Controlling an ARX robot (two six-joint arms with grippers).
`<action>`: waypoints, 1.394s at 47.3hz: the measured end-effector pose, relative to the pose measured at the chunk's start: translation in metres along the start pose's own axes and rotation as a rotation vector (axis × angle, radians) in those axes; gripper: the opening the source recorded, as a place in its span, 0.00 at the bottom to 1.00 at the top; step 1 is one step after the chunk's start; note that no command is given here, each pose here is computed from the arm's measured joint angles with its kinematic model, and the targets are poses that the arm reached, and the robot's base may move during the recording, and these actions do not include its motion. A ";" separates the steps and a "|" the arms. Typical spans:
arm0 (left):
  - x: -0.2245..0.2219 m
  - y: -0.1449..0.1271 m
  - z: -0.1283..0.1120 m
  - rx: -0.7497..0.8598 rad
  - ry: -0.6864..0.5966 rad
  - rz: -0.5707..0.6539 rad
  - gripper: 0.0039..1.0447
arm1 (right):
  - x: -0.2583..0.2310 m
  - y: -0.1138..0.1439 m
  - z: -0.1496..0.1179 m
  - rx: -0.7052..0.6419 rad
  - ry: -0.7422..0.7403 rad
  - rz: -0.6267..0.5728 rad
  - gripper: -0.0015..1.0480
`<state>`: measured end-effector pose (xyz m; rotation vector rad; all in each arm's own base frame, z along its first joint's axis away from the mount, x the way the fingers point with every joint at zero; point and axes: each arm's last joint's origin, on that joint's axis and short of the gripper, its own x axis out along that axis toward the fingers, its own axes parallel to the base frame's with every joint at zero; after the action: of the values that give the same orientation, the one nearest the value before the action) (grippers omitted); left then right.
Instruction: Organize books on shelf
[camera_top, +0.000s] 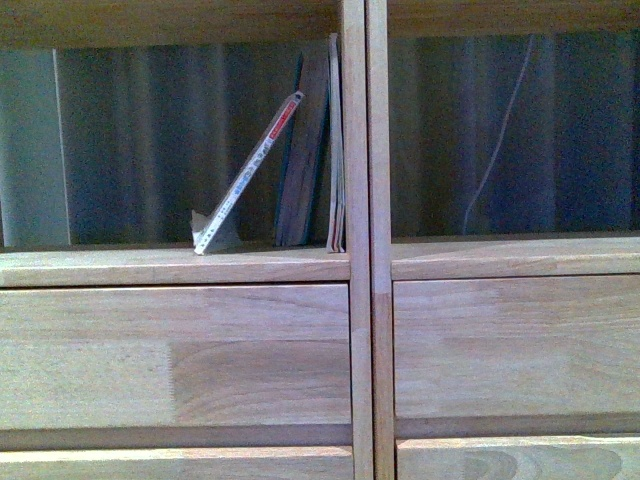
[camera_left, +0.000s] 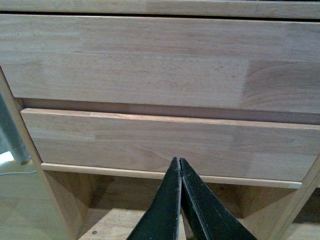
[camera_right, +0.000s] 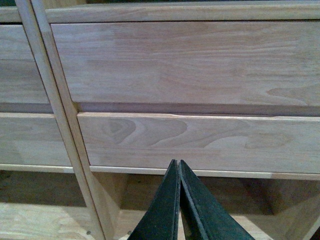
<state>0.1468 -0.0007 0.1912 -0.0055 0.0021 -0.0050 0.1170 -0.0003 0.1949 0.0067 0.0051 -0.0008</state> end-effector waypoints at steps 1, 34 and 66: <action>-0.001 0.000 0.000 0.000 0.000 0.000 0.02 | 0.000 0.000 -0.001 0.000 0.000 0.000 0.03; -0.029 0.000 -0.020 0.001 -0.016 0.000 0.02 | -0.020 0.000 -0.027 -0.001 -0.013 -0.001 0.03; -0.049 0.000 -0.024 0.001 -0.008 0.001 0.02 | -0.020 0.000 -0.027 -0.001 -0.015 -0.001 0.03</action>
<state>0.0976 -0.0004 0.1672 -0.0044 -0.0059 -0.0038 0.0971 -0.0003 0.1685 0.0059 -0.0097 -0.0019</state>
